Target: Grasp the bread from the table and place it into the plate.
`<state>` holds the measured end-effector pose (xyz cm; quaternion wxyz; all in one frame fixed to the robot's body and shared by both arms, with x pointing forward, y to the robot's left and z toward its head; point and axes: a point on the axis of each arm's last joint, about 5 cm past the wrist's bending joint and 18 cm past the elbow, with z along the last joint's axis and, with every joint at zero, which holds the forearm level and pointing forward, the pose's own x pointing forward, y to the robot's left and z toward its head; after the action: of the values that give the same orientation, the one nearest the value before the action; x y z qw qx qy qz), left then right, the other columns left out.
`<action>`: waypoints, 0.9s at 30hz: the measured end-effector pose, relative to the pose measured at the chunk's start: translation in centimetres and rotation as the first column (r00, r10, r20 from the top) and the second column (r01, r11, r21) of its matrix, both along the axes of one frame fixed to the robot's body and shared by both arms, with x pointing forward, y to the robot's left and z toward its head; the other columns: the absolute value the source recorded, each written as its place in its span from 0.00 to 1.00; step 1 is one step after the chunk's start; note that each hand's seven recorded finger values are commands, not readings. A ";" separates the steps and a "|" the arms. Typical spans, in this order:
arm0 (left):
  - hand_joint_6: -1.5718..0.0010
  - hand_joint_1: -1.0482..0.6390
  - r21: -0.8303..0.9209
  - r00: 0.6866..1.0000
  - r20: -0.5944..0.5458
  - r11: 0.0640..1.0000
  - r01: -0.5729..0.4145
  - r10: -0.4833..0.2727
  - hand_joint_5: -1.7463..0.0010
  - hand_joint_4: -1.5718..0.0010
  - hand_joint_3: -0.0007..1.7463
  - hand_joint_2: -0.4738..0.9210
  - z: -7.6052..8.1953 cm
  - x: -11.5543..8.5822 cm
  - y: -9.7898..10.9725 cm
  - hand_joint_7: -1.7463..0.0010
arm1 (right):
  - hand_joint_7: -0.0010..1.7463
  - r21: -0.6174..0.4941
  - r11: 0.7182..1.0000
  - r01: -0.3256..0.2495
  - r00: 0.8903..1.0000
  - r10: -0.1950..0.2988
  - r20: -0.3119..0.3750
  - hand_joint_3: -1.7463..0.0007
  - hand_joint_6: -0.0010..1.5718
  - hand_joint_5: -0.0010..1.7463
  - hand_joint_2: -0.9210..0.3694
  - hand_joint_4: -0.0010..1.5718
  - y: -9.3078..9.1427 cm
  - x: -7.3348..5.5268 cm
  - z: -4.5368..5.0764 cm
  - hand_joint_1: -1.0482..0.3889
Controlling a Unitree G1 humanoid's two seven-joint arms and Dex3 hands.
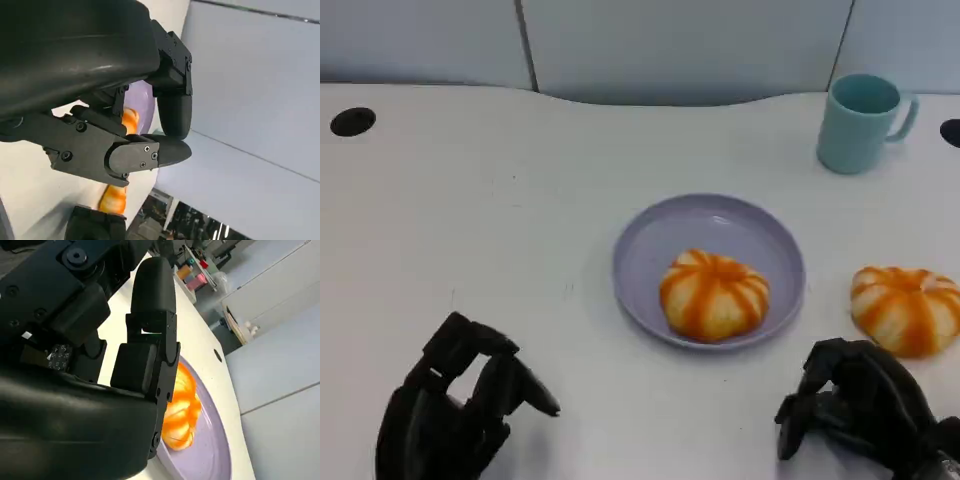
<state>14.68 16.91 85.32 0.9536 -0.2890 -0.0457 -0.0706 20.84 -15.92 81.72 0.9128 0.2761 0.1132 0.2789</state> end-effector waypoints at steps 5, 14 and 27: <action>0.72 0.36 -0.018 0.999 -0.040 1.000 -0.001 0.000 0.00 0.51 0.22 1.00 -0.6 0.0 0.1 0.00 | 0.26 0.000 1.000 -0.002 1.000 0.002 0.002 0.99 1.00 0.40 0.32 1.00 0.0 0.1 -0.04 0.00; 0.70 0.35 -0.035 0.997 -0.074 0.999 -0.006 0.003 0.00 0.51 0.20 1.00 -1.7 0.6 0.1 0.00 | 0.27 -0.002 1.000 0.007 1.000 -0.007 0.002 0.99 1.00 0.39 0.32 1.00 -0.5 0.5 -0.11 0.00; 0.70 0.35 -0.050 0.998 -0.069 0.999 -0.003 0.000 0.00 0.52 0.19 1.00 -2.0 0.7 -0.2 0.00 | 0.29 -0.016 1.000 0.015 1.000 -0.015 0.007 1.00 1.00 0.40 0.32 1.00 -1.1 0.8 -0.16 0.00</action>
<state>15.35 16.76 83.36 0.9472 -0.3149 -0.0148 -0.0587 21.60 -16.98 81.56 0.9173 0.2686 0.1104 0.2723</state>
